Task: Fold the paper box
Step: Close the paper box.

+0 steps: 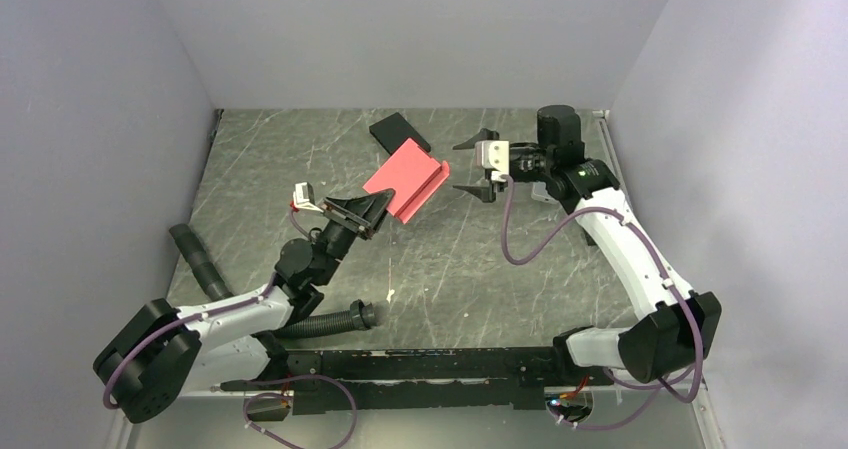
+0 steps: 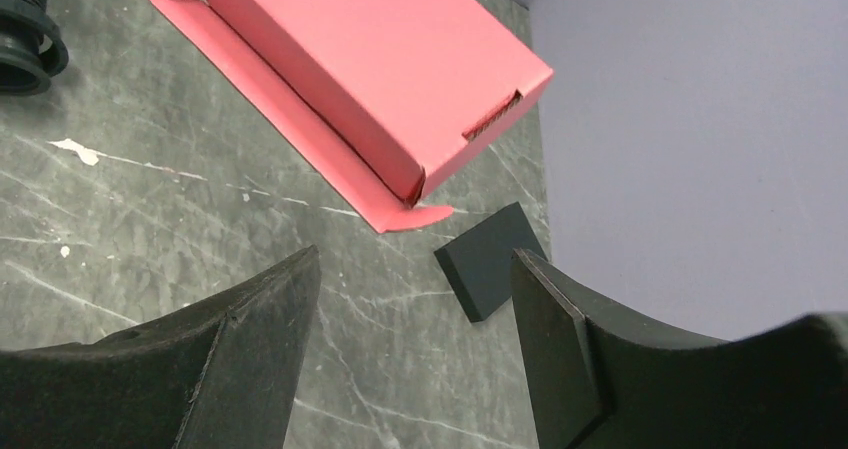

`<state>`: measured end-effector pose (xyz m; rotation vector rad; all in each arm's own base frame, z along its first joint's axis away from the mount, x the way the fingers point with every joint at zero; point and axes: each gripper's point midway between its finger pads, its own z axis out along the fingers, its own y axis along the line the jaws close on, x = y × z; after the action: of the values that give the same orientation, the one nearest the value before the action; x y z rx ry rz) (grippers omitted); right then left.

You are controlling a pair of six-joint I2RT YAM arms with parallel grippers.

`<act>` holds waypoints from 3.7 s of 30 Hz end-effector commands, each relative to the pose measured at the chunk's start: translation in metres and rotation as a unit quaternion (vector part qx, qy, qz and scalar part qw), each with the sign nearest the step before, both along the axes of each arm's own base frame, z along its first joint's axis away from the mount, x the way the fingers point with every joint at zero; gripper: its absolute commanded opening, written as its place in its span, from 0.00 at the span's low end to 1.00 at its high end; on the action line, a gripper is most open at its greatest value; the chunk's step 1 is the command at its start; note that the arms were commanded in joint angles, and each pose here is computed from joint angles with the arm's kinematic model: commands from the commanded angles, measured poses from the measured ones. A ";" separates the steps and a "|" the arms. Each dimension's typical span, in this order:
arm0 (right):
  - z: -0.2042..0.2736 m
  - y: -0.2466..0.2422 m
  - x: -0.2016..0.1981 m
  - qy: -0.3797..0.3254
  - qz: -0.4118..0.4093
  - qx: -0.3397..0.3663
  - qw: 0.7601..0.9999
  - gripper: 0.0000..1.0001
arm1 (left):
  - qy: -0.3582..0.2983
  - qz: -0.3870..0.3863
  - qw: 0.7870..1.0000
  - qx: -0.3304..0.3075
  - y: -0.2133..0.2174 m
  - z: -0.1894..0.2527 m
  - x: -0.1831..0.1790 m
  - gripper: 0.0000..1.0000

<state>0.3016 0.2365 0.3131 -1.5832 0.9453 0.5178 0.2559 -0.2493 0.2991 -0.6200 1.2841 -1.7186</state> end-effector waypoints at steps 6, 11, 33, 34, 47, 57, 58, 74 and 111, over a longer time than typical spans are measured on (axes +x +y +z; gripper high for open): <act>0.012 0.004 -0.009 0.007 -0.007 0.043 0.999 0.70 | -0.004 -0.020 0.998 -0.051 -0.005 0.031 0.001 0.00; 0.013 0.006 -0.011 0.023 -0.011 0.055 0.998 0.64 | -0.008 -0.023 0.998 -0.062 -0.006 0.031 0.001 0.00; 0.012 0.007 -0.008 0.023 -0.029 0.054 0.998 0.65 | -0.009 -0.023 0.997 -0.068 -0.004 0.031 0.001 0.00; 0.011 0.007 -0.008 0.024 -0.030 0.053 0.998 0.65 | -0.009 -0.022 0.997 -0.068 -0.004 0.031 0.001 0.00; 0.002 0.015 -0.008 0.021 -0.009 0.048 0.999 0.56 | -0.010 -0.028 0.997 -0.074 -0.007 0.033 0.002 0.00; -0.002 0.019 -0.016 0.012 0.011 0.039 0.999 0.47 | -0.002 -0.032 0.996 -0.083 -0.008 0.033 0.004 0.00; -0.002 0.019 -0.016 0.012 0.011 0.039 0.999 0.47 | -0.001 -0.033 0.996 -0.083 -0.009 0.032 0.004 0.00; -0.007 0.016 -0.019 -0.019 0.024 0.018 0.999 0.48 | 0.001 -0.038 0.995 -0.096 -0.007 0.032 0.002 0.00; -0.007 0.014 -0.029 -0.029 0.032 0.022 0.999 0.30 | 0.024 -0.018 0.992 -0.122 0.002 0.025 0.009 0.00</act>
<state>0.2938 0.2448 0.3030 -1.5603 0.9031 0.4647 0.2658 -0.2615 0.2931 -0.7687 1.2939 -1.8496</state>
